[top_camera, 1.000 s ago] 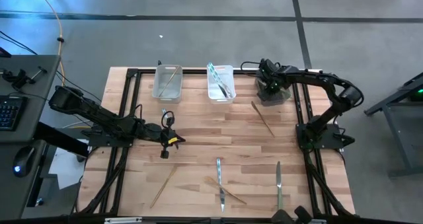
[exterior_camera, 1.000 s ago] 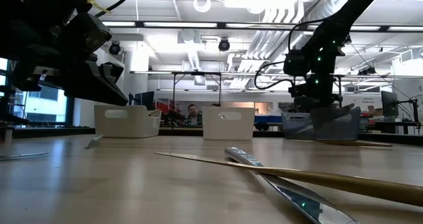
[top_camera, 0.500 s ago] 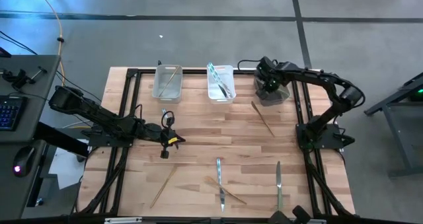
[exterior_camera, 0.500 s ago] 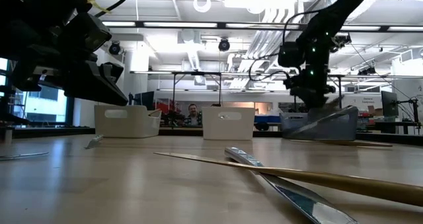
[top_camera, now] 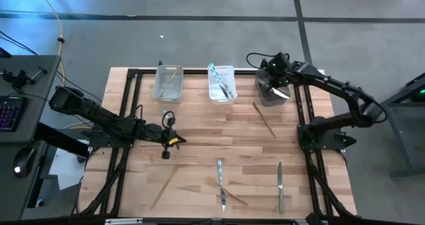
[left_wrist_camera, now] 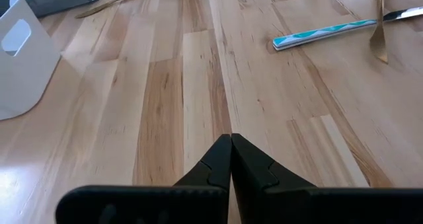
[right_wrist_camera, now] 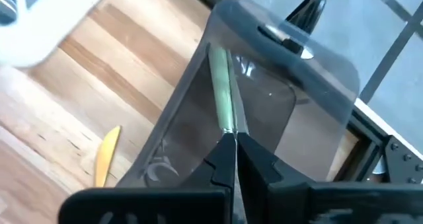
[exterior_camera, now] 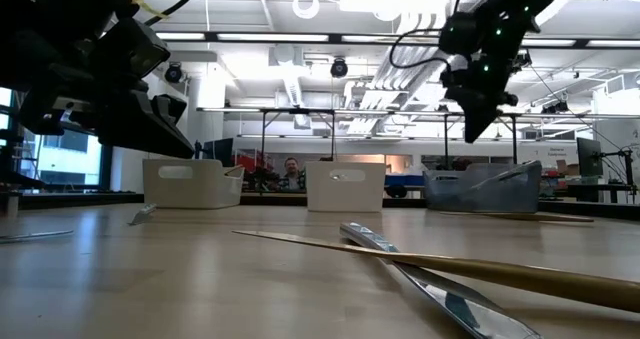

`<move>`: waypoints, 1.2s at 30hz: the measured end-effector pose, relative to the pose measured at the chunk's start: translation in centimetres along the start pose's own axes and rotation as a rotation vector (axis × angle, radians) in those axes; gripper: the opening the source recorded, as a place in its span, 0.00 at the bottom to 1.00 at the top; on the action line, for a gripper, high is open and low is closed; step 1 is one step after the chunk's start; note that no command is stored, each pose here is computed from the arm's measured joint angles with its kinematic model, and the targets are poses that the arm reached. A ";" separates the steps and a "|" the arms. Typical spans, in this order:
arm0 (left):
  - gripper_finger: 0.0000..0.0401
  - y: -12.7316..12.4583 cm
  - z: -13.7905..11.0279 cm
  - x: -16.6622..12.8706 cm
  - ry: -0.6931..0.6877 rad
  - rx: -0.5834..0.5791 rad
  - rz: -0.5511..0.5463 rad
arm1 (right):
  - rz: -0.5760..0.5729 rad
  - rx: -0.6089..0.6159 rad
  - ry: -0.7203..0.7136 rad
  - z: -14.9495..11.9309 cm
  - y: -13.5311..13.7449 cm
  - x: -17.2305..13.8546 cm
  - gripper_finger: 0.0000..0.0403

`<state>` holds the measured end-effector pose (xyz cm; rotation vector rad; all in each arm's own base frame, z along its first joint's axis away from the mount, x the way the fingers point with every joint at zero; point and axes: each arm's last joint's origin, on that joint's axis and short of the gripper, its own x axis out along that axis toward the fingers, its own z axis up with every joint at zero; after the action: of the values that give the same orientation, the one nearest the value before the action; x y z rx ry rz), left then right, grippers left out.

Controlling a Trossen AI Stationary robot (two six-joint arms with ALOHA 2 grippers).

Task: Sort silverware by color (type)
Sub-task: Put the bottom right gold table knife into the gray bin

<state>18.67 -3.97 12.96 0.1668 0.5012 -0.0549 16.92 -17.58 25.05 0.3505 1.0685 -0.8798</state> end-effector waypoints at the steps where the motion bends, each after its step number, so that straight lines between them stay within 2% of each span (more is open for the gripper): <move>1: 0.00 0.0 0.0 0.0 0.000 0.000 0.000 | 0.003 0.003 -0.010 0.0 0.0 -0.3 0.00; 6: 0.00 0.0 0.0 0.0 0.000 -0.003 0.000 | 0.043 0.010 -0.011 -0.3 0.3 -0.8 0.00; 10: 0.00 0.0 0.0 0.0 -0.003 -0.004 0.001 | 0.039 -0.067 -0.050 0.0 1.3 -1.0 0.00; 15: 0.00 0.0 0.2 0.0 -0.024 -0.024 0.001 | 0.096 -0.127 -0.242 1.3 3.4 -2.2 0.00; 23: 0.00 0.0 0.3 0.0 -0.032 -0.044 -0.001 | 0.291 -0.229 -0.530 2.6 8.2 -3.2 0.00; 26: 0.00 0.0 0.3 0.0 -0.032 -0.043 -0.003 | 0.427 -0.263 -0.688 1.5 9.8 -1.8 0.00; 29: 0.00 0.0 0.4 0.0 -0.037 -0.042 -0.003 | 0.532 -0.260 -0.845 -0.7 10.9 -0.3 0.00; 33: 0.00 0.0 0.4 0.0 -0.042 -0.041 -0.018 | 0.633 -0.246 -1.027 -3.2 12.0 -0.2 0.00; 36: 0.00 -0.1 0.6 0.0 -0.035 -0.057 -0.056 | 0.664 -0.248 -1.083 -4.2 12.7 -0.6 0.00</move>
<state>18.99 -4.21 13.43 0.0962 0.4717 -0.0985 23.99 -6.66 21.64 -0.0224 0.0131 -0.2259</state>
